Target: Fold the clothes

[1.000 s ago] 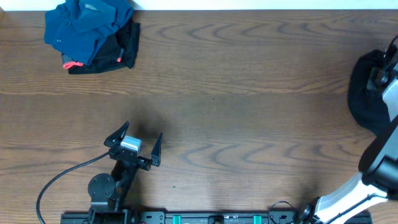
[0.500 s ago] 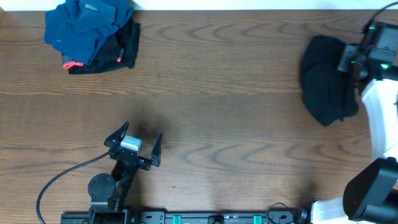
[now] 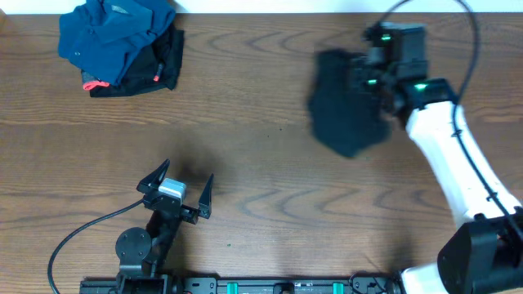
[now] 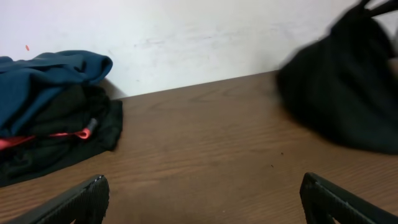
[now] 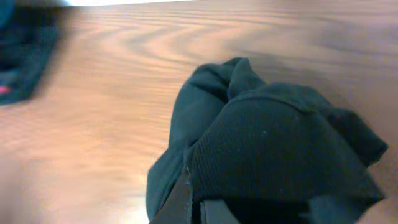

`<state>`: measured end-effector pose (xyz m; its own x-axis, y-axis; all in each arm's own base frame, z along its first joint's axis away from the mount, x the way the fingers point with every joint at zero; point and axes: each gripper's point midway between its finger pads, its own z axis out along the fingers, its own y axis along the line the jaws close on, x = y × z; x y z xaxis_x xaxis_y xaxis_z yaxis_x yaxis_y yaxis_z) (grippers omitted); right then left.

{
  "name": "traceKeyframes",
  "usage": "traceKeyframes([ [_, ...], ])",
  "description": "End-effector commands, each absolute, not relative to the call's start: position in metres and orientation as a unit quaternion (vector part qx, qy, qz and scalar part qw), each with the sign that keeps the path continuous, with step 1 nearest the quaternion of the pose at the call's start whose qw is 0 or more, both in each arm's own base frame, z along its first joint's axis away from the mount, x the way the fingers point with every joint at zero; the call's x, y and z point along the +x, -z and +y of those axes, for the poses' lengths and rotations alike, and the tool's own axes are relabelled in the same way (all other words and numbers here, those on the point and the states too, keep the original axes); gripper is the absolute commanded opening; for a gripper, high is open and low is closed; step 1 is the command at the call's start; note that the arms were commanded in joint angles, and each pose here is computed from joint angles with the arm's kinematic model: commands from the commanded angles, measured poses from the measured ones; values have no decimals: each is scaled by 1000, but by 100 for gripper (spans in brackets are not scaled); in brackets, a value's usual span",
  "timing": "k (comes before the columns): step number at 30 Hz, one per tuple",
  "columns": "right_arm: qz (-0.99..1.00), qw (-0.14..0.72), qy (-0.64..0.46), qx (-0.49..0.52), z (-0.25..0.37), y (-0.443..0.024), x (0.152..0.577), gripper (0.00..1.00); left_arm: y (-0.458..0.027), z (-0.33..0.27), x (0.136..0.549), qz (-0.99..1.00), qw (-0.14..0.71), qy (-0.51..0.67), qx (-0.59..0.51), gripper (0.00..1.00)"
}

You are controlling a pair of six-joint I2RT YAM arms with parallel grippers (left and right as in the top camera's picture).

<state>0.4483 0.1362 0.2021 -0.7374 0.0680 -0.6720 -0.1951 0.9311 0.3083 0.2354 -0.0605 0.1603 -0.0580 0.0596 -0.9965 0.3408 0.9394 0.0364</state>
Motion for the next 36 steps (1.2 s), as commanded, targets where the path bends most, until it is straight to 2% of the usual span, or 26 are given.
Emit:
traceKeyframes([
  [1,884,354,-292,-90,208,-237,422,1,-144,-61,235,736,654,111,135,98],
  [3,879,358,-297,-109,225,-242,415,4,-144,-61,235,736,654,111,135,98],
  [5,877,368,-287,-112,230,-246,415,15,-144,-61,235,736,654,111,135,98],
  [6,880,376,-270,-103,224,-246,418,17,-144,-61,235,736,654,111,135,98],
  [12,915,392,-92,2,137,-223,439,24,-144,-61,235,736,654,111,135,98],
  [14,921,382,-69,20,118,-218,438,28,-144,-61,235,736,654,111,135,98],
  [16,927,364,-88,20,116,-213,434,37,-144,-61,235,736,654,111,135,98],
  [21,929,313,-198,-26,156,-202,422,48,-144,-61,235,736,654,111,135,98],
  [27,921,289,-240,-99,218,-179,417,61,-144,-61,235,736,654,111,135,98],
  [36,912,265,-274,-151,300,-124,413,62,-144,-61,235,736,654,111,135,98],
])
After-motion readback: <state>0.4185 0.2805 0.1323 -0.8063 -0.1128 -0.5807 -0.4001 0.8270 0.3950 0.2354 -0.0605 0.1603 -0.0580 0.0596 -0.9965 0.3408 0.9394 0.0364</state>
